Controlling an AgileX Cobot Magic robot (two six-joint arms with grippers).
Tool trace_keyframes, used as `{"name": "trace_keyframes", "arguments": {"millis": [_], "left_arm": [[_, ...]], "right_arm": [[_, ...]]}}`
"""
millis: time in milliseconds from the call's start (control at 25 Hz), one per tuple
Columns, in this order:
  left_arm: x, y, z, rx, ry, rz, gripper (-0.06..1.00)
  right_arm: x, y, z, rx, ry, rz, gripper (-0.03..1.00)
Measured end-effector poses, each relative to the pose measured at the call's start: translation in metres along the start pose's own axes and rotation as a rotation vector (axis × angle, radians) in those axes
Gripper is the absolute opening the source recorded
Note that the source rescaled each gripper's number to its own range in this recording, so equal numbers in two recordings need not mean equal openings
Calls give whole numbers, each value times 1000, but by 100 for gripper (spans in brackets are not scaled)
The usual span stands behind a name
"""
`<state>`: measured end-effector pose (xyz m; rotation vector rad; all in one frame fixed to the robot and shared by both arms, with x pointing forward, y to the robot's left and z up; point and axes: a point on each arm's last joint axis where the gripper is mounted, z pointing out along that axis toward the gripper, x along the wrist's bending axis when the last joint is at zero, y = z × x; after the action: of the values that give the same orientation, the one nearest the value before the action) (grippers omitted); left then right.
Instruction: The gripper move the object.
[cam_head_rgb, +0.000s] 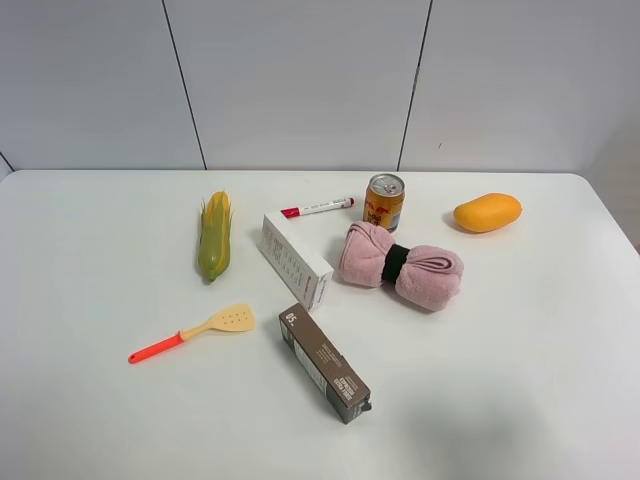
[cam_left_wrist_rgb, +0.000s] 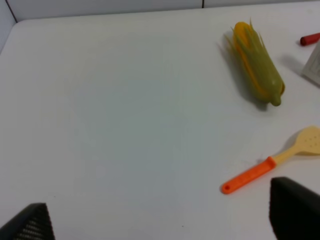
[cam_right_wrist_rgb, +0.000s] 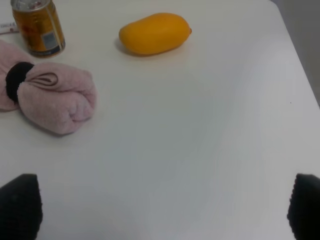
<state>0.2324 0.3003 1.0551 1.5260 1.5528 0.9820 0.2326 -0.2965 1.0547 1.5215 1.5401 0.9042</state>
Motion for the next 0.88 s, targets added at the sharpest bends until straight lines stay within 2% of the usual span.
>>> {"name": "trace_keyframes", "arguments": {"millis": [880], "left_arm": [[0,0,0,0,0,0,100]], "right_arm": [[0,0,0,0,-1,4,100]]}}
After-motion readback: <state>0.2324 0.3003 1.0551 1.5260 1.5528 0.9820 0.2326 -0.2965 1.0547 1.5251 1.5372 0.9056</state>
